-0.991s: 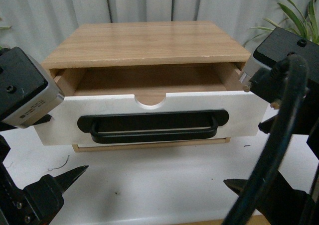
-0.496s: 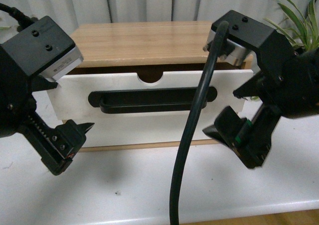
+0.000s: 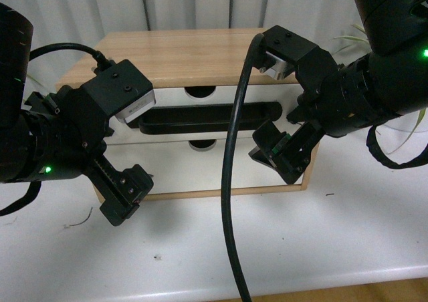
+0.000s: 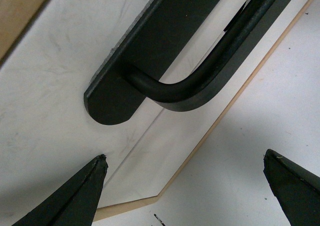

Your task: Close drawer sideways

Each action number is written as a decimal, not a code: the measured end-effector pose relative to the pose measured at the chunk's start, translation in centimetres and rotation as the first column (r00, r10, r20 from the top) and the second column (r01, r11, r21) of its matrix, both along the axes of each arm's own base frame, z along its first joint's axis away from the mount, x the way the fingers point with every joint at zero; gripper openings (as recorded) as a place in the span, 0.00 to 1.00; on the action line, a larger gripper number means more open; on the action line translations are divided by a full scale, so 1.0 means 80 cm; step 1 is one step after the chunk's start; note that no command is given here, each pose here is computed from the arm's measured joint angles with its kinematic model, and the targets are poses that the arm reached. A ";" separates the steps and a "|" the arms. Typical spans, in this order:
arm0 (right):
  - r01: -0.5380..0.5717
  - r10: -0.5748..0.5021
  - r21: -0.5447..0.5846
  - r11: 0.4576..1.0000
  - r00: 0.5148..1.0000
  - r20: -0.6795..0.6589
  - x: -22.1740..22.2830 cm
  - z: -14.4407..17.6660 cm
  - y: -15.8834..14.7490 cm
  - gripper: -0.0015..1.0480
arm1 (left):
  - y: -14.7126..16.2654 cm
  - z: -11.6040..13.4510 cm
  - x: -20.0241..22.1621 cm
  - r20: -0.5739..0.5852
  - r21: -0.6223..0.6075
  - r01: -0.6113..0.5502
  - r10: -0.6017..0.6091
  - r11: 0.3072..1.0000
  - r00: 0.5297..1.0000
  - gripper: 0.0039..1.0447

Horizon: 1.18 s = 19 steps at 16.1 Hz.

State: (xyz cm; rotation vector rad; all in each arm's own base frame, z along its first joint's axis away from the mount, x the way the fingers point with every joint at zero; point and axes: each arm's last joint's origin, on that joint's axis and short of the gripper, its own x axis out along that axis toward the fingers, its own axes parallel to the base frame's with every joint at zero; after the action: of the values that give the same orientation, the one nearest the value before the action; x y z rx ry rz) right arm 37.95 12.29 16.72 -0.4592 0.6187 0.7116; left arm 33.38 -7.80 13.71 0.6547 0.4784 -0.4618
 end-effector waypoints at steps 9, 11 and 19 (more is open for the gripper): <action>0.092 -0.105 0.070 0.993 0.967 0.230 -0.158 0.044 -0.063 0.94 | 0.037 0.036 -0.141 0.180 -0.136 -0.044 0.069 0.990 0.981 0.94; 0.204 -0.225 0.109 0.973 0.942 0.250 -0.218 0.037 -0.079 0.94 | 0.060 0.036 -0.188 0.182 -0.224 -0.140 0.182 0.965 0.966 0.94; 0.579 -0.680 0.382 0.721 0.697 0.228 -0.306 0.018 -0.128 0.94 | 0.109 0.028 -0.268 0.166 -0.526 -0.367 0.516 0.767 0.840 0.94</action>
State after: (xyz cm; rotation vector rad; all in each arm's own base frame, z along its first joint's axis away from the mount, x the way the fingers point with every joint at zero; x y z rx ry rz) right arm 13.49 2.03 18.18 -0.0713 0.2845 0.0251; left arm 11.93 0.94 15.94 0.1074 0.1982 -0.0046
